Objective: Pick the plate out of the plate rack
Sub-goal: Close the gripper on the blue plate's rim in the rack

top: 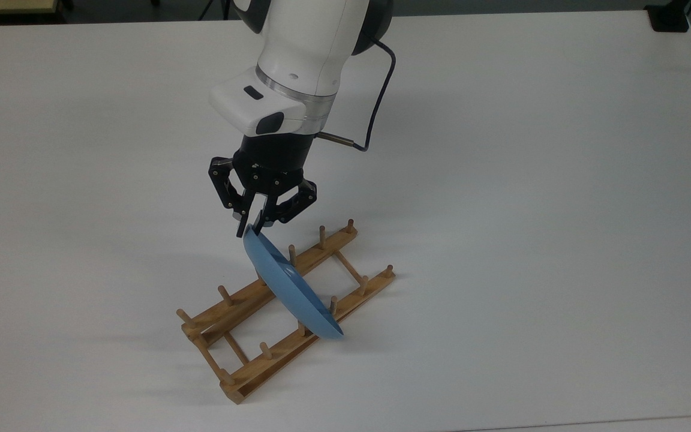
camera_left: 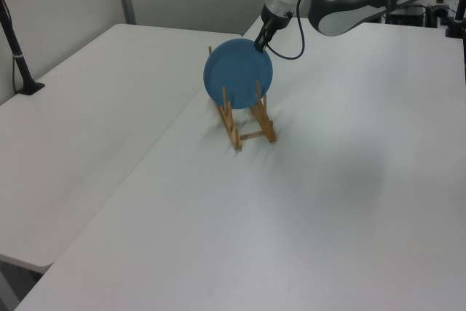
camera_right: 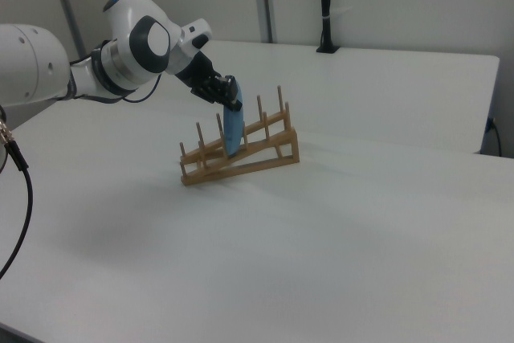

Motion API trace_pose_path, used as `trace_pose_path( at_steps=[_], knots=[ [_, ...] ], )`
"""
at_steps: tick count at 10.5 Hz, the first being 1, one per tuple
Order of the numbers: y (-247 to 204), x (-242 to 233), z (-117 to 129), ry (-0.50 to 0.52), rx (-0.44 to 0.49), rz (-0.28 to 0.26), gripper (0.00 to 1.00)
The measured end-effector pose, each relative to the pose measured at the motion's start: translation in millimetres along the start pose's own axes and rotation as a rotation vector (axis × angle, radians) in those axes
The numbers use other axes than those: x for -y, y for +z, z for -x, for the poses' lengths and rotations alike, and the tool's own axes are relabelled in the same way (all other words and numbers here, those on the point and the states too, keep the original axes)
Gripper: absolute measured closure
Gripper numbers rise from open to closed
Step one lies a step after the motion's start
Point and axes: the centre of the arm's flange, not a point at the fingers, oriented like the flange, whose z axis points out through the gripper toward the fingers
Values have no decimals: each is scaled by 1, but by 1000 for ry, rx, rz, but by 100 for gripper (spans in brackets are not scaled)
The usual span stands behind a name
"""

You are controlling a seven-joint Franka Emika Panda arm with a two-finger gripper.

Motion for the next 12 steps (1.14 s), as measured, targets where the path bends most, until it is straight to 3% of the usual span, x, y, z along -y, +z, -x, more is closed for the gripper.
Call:
trace_pose_path(
  at_steps=[5, 12],
  knots=[
    [0, -4, -1, -9, -7, 18, 91],
    [-6, -14, -7, -24, -32, 53, 93]
  ],
)
